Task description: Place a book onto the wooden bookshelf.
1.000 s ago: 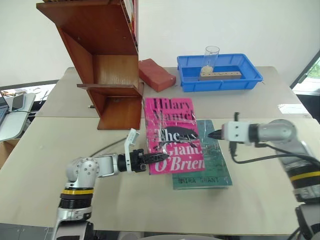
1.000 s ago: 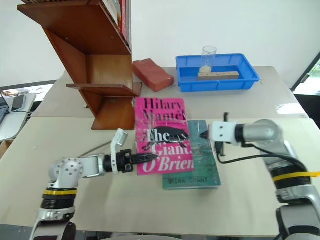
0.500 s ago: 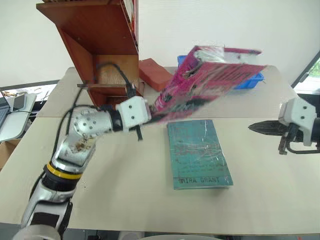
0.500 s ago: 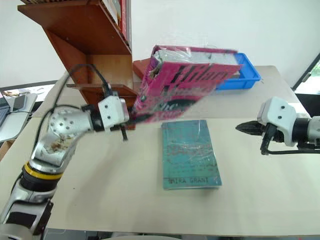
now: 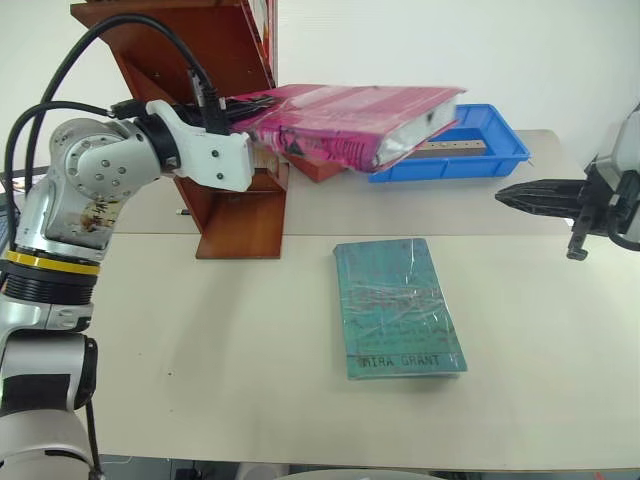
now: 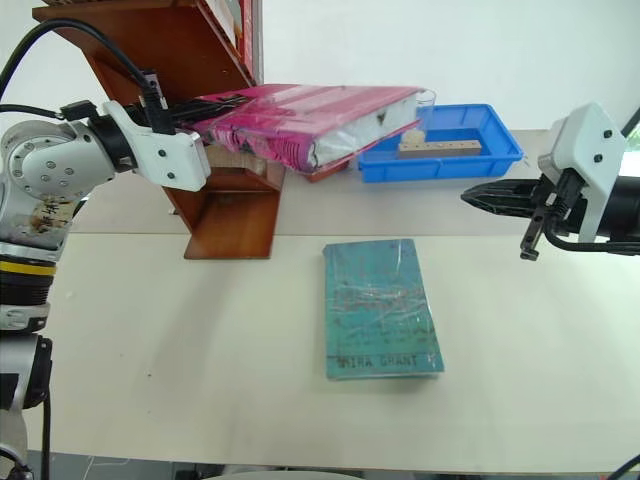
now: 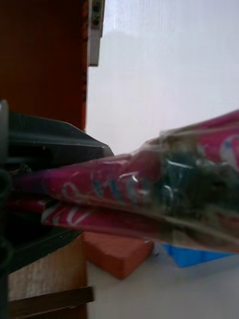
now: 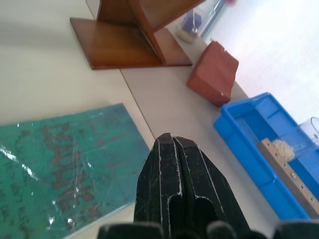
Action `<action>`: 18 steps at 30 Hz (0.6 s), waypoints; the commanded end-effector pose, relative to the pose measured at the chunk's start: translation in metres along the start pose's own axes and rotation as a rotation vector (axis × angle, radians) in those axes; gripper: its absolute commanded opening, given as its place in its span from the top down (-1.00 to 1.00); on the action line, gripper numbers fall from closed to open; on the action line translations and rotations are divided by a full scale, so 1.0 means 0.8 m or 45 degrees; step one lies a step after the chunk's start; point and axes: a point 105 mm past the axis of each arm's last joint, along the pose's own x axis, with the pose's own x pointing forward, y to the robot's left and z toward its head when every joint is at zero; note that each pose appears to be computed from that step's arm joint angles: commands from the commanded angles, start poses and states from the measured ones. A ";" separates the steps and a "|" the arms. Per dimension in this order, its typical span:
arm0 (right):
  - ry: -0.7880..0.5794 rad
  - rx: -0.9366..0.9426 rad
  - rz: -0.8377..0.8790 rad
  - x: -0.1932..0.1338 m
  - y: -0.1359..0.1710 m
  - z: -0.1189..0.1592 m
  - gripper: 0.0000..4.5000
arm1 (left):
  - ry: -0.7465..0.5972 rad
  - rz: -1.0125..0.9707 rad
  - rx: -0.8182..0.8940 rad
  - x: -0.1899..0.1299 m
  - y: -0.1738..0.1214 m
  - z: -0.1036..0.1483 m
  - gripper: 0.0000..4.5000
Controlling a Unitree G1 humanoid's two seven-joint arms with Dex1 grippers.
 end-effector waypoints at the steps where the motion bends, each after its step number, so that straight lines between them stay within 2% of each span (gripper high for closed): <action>1: -0.092 -0.038 -0.027 0.002 -0.009 0.029 1.00 | 0.125 0.015 0.042 -0.021 0.017 -0.022 0.90; 8: -0.194 -0.061 0.000 0.020 -0.014 0.050 1.00 | 0.398 -0.187 -0.019 -0.051 -0.007 -0.064 0.90; 13: -0.261 -0.082 0.022 0.031 -0.013 0.064 1.00 | 0.480 -0.306 -0.108 -0.064 -0.023 -0.074 0.90; 18: -0.283 -0.086 0.038 0.037 -0.010 0.067 1.00 | 0.556 -0.339 -0.080 -0.073 -0.027 -0.088 0.90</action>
